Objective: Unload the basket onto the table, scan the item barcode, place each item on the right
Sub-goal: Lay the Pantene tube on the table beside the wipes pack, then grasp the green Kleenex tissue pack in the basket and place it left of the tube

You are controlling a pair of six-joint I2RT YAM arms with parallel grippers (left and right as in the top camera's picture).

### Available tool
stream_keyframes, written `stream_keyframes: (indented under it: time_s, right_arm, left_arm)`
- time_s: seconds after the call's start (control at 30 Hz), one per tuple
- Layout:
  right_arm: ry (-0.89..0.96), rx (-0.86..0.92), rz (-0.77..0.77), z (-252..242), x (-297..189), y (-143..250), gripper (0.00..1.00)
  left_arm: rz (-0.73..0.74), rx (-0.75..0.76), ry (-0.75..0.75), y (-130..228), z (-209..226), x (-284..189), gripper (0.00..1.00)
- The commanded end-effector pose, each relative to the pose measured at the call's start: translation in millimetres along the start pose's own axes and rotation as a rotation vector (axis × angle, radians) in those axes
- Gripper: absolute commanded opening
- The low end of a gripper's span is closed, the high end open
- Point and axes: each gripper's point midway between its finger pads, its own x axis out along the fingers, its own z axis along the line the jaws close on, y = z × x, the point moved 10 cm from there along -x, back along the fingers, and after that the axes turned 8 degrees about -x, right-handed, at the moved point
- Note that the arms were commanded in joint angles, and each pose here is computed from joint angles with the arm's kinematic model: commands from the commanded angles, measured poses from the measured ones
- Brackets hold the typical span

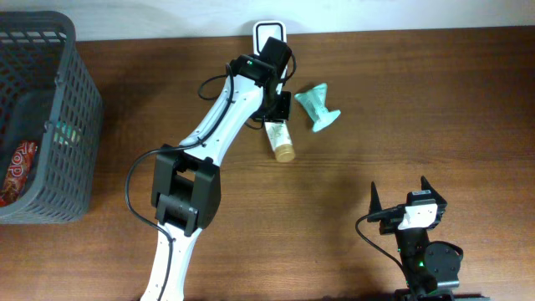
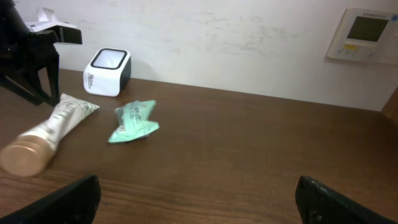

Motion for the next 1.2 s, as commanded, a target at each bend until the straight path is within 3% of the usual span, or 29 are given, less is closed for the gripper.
stream_keyframes:
  time_s: [0.0, 0.07, 0.2, 0.27, 0.33, 0.37, 0.4, 0.47, 0.57, 0.73, 0.83, 1.0, 1.03, 1.07, 1.1, 1.17]
  right_arm:
    - [-0.002, -0.005, 0.004, 1, 0, 2, 0.99]
    - [-0.002, -0.005, 0.004, 1, 0, 2, 0.99]
    - [-0.002, -0.005, 0.004, 1, 0, 2, 0.99]
    - [-0.002, -0.006, 0.004, 1, 0, 2, 0.99]
    - [-0.002, -0.006, 0.004, 1, 0, 2, 0.99]
    - [-0.002, -0.005, 0.004, 1, 0, 2, 0.99]
    - [-0.002, -0.005, 0.004, 1, 0, 2, 0.99]
    - [-0.002, -0.005, 0.004, 1, 0, 2, 0.99]
    - [-0.002, -0.005, 0.004, 1, 0, 2, 0.99]
    - [-0.002, -0.005, 0.004, 1, 0, 2, 0.99]
    - [-0.002, -0.005, 0.004, 1, 0, 2, 0.99]
    - [-0.002, -0.006, 0.004, 1, 0, 2, 0.99]
    - [-0.002, -0.006, 0.004, 1, 0, 2, 0.99]
    - [-0.002, -0.006, 0.004, 1, 0, 2, 0.99]
    - [-0.002, -0.005, 0.004, 1, 0, 2, 0.99]
    - [-0.002, -0.005, 0.004, 1, 0, 2, 0.99]
  left_arm:
    - [-0.023, -0.002, -0.002, -3, 0, -11, 0.26]
    - [-0.06, -0.007, 0.014, -11, 0, -31, 0.28]
    - [-0.255, 0.016, 0.071, -39, 10, -126, 0.38]
    - [-0.428, 0.034, 0.082, -51, 30, -187, 0.51]
    - [-0.634, -0.052, 0.002, -59, 68, -244, 0.55]
    - [-0.763, -0.128, -0.081, -61, 99, -277, 0.74]
    - [-0.839, -0.19, -0.149, -59, 122, -299, 0.86]
    - [-0.976, -0.346, -0.295, -47, 183, -344, 0.92]
    - [-1.009, -0.572, -0.418, -22, 273, -375, 0.99]
    - [-1.029, -1.085, -0.422, 18, 368, -383, 0.99]
    - [-0.996, -1.121, -0.396, 22, 396, -376, 0.99]
    - [-0.752, -1.17, -0.402, 6, 433, -307, 1.0]
    - [-0.661, -1.186, -0.414, 4, 443, -280, 0.96]
    - [-0.589, -1.198, -0.422, 3, 450, -258, 0.75]
    - [-0.53, -1.21, -0.428, 4, 456, -239, 0.69]
    - [-0.458, -1.219, -0.432, 4, 465, -211, 0.75]
